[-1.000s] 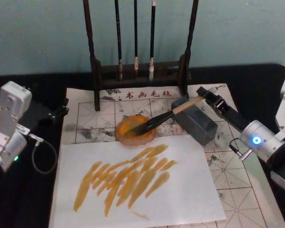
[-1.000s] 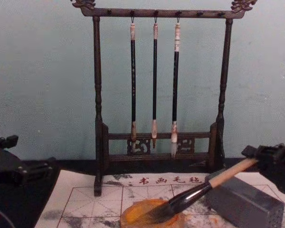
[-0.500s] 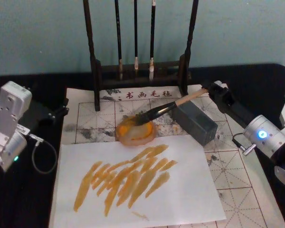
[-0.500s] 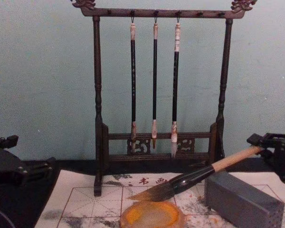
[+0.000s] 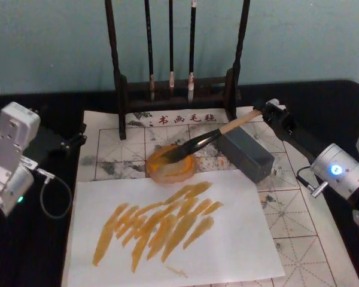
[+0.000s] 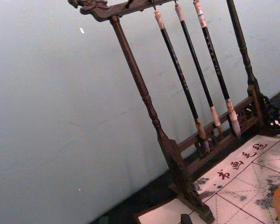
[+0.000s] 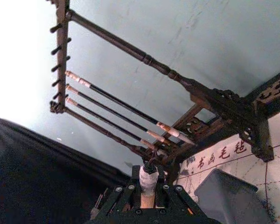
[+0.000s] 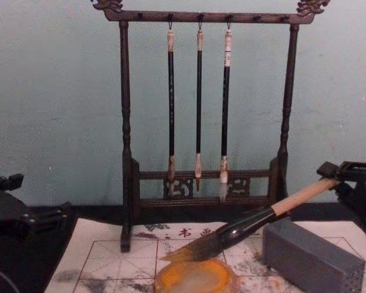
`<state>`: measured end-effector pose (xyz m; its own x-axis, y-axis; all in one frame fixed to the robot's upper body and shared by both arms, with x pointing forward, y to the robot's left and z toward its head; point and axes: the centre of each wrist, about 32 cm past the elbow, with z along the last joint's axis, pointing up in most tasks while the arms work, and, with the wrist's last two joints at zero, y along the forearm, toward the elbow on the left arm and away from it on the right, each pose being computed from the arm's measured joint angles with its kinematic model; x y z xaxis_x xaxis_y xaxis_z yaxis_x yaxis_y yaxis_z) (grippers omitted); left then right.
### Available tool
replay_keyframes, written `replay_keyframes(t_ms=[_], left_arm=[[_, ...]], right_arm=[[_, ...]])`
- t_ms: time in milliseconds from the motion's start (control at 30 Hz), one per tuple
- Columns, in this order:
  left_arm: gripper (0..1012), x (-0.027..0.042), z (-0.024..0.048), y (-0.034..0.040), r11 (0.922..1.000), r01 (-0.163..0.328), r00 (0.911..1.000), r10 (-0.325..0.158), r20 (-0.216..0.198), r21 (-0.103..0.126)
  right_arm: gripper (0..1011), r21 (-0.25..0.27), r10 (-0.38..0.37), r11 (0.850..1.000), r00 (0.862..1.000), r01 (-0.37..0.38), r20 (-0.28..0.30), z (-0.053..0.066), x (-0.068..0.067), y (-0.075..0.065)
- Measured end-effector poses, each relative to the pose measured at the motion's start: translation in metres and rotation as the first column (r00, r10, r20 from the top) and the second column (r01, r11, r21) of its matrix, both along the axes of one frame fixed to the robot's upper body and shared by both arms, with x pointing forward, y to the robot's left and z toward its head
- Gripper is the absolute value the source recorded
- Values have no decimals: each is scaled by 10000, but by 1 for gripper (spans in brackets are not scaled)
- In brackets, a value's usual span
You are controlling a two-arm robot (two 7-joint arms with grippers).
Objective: Pick up the brush from the inkstone, write on the paper, then place the brush back to its original position.
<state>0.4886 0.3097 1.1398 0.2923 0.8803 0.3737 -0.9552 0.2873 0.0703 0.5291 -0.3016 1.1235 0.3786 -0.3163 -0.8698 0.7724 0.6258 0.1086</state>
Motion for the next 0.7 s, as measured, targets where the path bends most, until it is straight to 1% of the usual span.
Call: replay_keyframes(t_ms=[233,500,700], left_arm=[[1001,0,0,0,10000,0,10000,0,0,0],[1001,0,0,0,10000,0,10000,0,0,0],[1001,0,0,0,10000,0,10000,0,0,0]], right_arm=[[183,-232,275,9994,9995,-272,147,11,7,-6],[183,-610,609,9964,9976,-587,342,35,87,-3],[183,-792,878,9934,9944,-831,580,53,143,10]])
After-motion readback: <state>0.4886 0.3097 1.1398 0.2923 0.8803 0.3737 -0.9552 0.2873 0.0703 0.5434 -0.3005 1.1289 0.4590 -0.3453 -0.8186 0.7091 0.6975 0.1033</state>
